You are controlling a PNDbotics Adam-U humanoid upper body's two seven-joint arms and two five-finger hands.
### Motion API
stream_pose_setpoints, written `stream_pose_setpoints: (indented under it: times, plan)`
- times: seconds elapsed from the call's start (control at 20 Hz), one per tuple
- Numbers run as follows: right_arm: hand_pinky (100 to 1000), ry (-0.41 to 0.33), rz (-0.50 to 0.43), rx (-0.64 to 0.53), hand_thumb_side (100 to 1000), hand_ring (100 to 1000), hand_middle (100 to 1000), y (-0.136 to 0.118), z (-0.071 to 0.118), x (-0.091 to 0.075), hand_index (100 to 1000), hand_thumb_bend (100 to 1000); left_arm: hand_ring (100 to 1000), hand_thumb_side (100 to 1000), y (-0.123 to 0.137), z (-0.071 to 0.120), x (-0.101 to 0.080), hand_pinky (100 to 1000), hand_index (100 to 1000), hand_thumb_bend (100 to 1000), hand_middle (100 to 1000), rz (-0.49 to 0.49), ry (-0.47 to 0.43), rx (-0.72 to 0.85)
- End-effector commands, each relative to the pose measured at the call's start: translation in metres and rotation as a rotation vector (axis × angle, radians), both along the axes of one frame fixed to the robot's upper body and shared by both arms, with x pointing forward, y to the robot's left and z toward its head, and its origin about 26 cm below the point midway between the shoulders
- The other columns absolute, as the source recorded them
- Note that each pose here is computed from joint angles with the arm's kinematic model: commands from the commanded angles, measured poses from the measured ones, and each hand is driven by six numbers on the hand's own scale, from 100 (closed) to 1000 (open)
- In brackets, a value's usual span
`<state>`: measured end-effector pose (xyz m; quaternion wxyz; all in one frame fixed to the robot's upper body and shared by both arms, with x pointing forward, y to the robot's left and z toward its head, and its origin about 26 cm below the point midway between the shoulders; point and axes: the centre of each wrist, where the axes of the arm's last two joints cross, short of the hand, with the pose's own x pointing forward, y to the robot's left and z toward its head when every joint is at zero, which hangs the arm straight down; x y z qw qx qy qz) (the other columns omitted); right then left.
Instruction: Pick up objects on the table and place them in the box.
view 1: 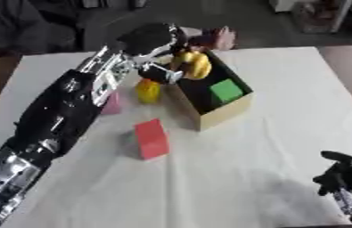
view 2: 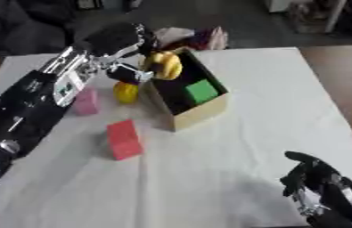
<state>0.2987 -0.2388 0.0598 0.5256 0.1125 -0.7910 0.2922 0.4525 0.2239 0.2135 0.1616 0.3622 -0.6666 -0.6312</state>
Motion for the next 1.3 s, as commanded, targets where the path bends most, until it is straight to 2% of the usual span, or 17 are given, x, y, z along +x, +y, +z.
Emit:
stream_pose_setpoints:
  times: [0.05,0.35,0.65,1.0,1.15,1.3]
  plan:
    - [699,-0.027,0.017,0.003,338,465,486,0.002,0.007,0.001,855,100,511,310,-0.014,0.008,-0.008,658,678,232,499,-0.075,-0.047,0.088]
    - [699,-0.028,0.017,0.005,337,465,486,0.002,0.008,0.002,855,100,532,352,-0.022,-0.005,-0.011,672,692,311,522,-0.122,-0.083,0.19]
    - [699,-0.027,0.016,0.006,337,466,486,0.002,0.008,0.002,855,100,537,365,-0.018,-0.01,-0.006,672,696,369,527,-0.059,-0.14,0.212]
    - [699,-0.027,0.016,0.007,338,466,486,0.002,0.008,0.002,855,100,547,350,-0.013,-0.006,-0.004,679,707,384,537,-0.006,-0.224,0.169]
    - [699,-0.027,0.015,0.008,338,466,486,0.002,0.008,0.002,855,100,631,408,-0.01,-0.008,-0.003,734,817,419,630,0.009,-0.208,0.206]
    - [699,-0.027,0.013,0.008,339,466,486,0.002,0.008,0.002,855,100,682,433,-0.006,-0.006,-0.003,758,851,445,690,0.029,-0.186,0.252]
